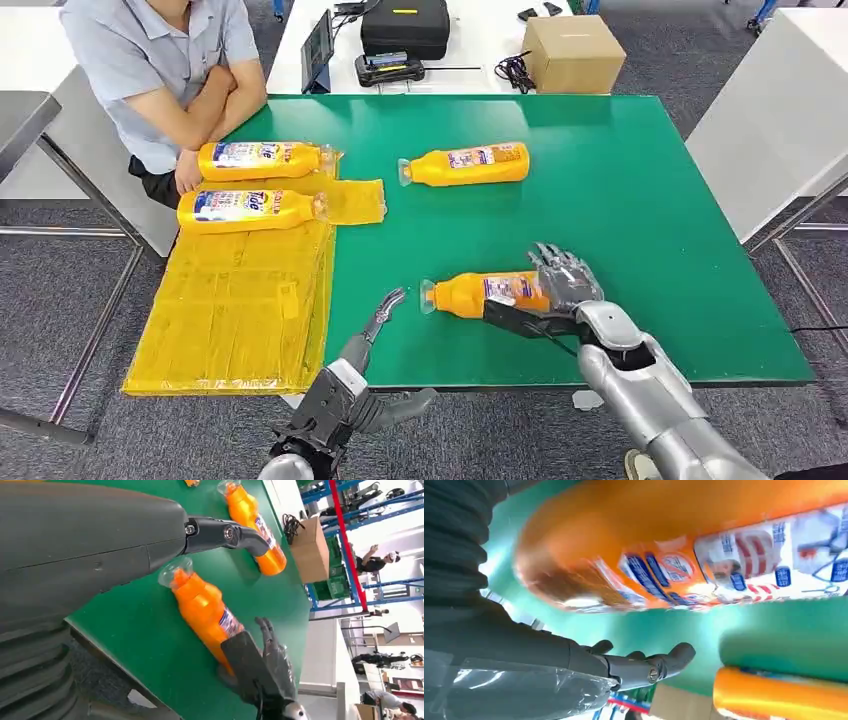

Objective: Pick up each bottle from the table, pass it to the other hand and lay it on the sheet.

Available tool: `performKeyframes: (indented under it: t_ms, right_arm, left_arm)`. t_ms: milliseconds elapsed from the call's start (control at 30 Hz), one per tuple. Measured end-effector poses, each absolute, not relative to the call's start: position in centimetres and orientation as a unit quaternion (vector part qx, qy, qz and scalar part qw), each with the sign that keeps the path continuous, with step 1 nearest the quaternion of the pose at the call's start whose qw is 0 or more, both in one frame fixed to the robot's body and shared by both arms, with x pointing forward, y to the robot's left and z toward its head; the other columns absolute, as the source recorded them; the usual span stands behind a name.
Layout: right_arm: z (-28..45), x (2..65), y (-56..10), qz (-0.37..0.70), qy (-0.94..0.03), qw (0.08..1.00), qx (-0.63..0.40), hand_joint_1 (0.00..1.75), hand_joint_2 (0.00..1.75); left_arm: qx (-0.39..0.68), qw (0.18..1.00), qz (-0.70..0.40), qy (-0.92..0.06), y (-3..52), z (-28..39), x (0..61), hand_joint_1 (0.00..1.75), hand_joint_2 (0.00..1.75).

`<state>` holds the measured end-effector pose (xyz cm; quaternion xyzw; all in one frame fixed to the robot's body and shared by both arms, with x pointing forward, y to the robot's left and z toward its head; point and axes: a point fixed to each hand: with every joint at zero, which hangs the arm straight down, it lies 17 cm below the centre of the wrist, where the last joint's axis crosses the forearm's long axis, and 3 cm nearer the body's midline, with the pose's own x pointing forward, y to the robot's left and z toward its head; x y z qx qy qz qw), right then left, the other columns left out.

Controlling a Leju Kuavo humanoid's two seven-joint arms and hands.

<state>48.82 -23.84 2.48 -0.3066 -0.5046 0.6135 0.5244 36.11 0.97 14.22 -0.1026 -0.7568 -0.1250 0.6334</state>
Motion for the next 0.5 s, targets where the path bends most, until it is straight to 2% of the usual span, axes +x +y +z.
performKeyframes:
  t_ms: [500]
  right_arm:
    - [0.2,49.7,-24.7,0.625,-0.478,0.552,-0.277,0.00,1.75]
  left_arm:
    - [-0.113,0.634,-0.141,-0.752,0.0,13.9,35.8,0.00,1.75]
